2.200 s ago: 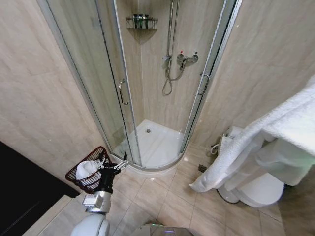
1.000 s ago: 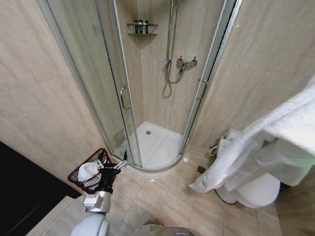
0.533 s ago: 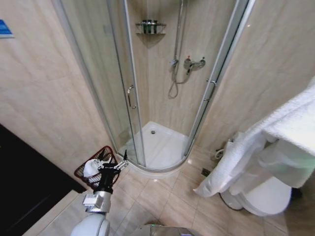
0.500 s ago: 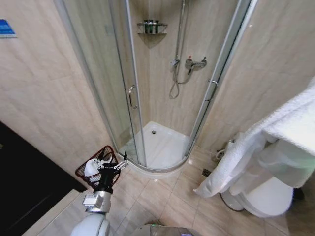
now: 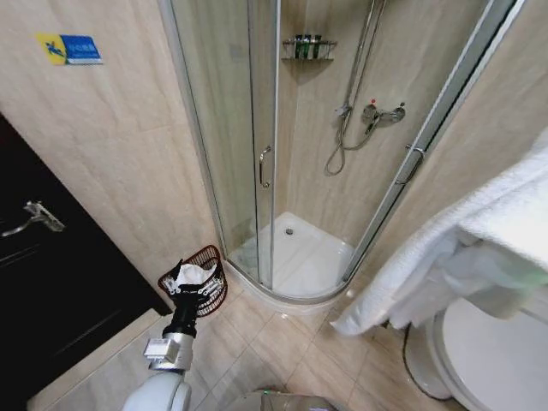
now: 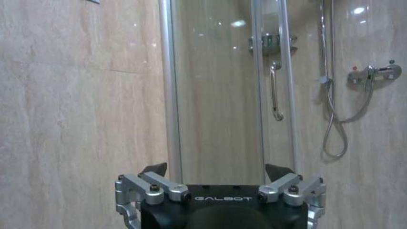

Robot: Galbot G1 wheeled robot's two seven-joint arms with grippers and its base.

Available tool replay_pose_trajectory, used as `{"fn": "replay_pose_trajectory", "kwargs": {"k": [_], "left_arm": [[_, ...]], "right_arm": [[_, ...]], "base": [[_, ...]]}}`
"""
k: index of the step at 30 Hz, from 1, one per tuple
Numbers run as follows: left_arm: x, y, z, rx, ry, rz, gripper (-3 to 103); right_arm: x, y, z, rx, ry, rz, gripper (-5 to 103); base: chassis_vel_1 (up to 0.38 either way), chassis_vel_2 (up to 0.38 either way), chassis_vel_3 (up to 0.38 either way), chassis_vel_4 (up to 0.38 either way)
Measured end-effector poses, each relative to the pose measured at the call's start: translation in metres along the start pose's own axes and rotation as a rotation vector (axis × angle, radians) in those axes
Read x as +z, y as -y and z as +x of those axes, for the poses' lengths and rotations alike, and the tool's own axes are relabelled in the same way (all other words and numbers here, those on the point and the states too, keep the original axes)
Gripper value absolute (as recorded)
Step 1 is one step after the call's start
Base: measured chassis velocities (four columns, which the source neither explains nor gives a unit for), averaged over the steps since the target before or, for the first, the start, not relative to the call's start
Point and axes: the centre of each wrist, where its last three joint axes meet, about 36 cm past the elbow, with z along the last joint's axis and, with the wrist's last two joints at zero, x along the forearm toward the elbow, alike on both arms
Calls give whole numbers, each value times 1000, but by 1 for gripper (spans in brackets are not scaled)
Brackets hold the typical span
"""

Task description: Discard the used towel into the hamper.

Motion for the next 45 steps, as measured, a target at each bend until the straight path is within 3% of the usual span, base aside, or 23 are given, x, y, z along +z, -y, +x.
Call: {"fn": "replay_pose_trajectory", "kwargs": {"k": [45], "left_arm": [[0, 0, 0, 0, 0, 0, 100]], "right_arm": [[0, 0, 0, -4, 10, -2, 14]], "base": [[28, 31, 31, 31]]}}
